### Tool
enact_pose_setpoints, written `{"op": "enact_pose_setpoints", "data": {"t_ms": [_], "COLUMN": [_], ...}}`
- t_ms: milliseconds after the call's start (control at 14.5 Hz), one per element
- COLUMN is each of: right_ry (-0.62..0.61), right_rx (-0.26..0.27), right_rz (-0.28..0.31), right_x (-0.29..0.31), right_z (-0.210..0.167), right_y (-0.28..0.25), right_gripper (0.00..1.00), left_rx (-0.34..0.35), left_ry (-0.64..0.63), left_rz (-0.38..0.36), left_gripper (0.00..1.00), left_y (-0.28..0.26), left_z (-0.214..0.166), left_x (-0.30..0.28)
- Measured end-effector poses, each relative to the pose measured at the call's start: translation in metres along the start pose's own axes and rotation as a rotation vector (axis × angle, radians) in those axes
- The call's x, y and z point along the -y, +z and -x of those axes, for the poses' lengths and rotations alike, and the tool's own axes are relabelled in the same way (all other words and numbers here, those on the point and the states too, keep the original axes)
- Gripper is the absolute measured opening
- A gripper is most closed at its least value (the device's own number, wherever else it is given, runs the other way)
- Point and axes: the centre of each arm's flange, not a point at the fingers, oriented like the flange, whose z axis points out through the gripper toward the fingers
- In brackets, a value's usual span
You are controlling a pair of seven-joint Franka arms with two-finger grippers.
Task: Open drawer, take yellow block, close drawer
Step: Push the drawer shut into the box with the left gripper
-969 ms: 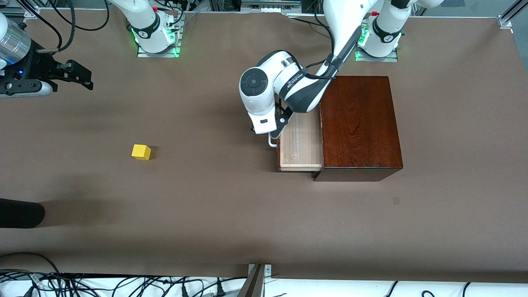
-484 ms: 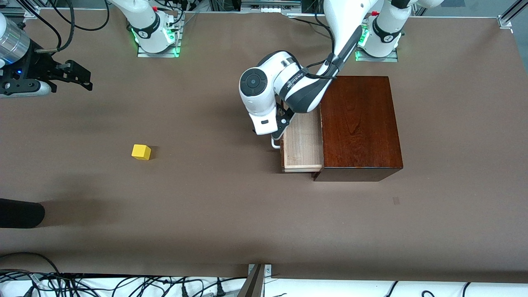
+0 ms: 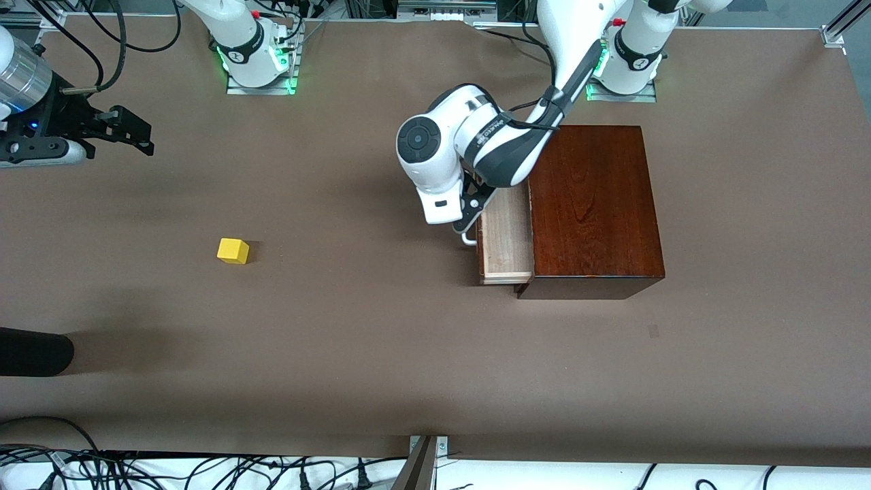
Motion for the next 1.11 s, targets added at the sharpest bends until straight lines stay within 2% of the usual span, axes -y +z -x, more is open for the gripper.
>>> {"op": "enact_pose_setpoints", "data": {"t_ms": [346, 623, 692, 969, 1107], "right_ry": [-0.023, -0.026, -0.026, -0.026, -0.026], "right_rx": [0.029, 0.018, 0.016, 0.016, 0.016], "right_rz": [0.006, 0.006, 0.006, 0.012, 0.014], "right_x": [0.014, 0.015, 0.015, 0.015, 0.015], "right_z": [-0.010, -0.010, -0.010, -0.012, -0.012], "right_y": [0.018, 0.012, 0.011, 0.013, 0.014], "right_gripper": [1.00, 1.00, 1.00, 1.00, 1.00], "left_rx": [0.007, 0.019, 0.037, 0.035, 0.083], "left_ry": [0.044, 0.079, 0.088, 0.097, 0.074], "left_rz": [-0.031, -0.064, -0.053, -0.031, 0.020], "left_gripper": [0.01, 0.01, 0.01, 0.01, 0.05], "left_y": [0.006, 0.017, 0.015, 0.007, -0.025], "left_z": [-0.029, -0.091, -0.094, -0.093, -0.094], "left_x": [0.016, 0.035, 0.037, 0.039, 0.045]}}
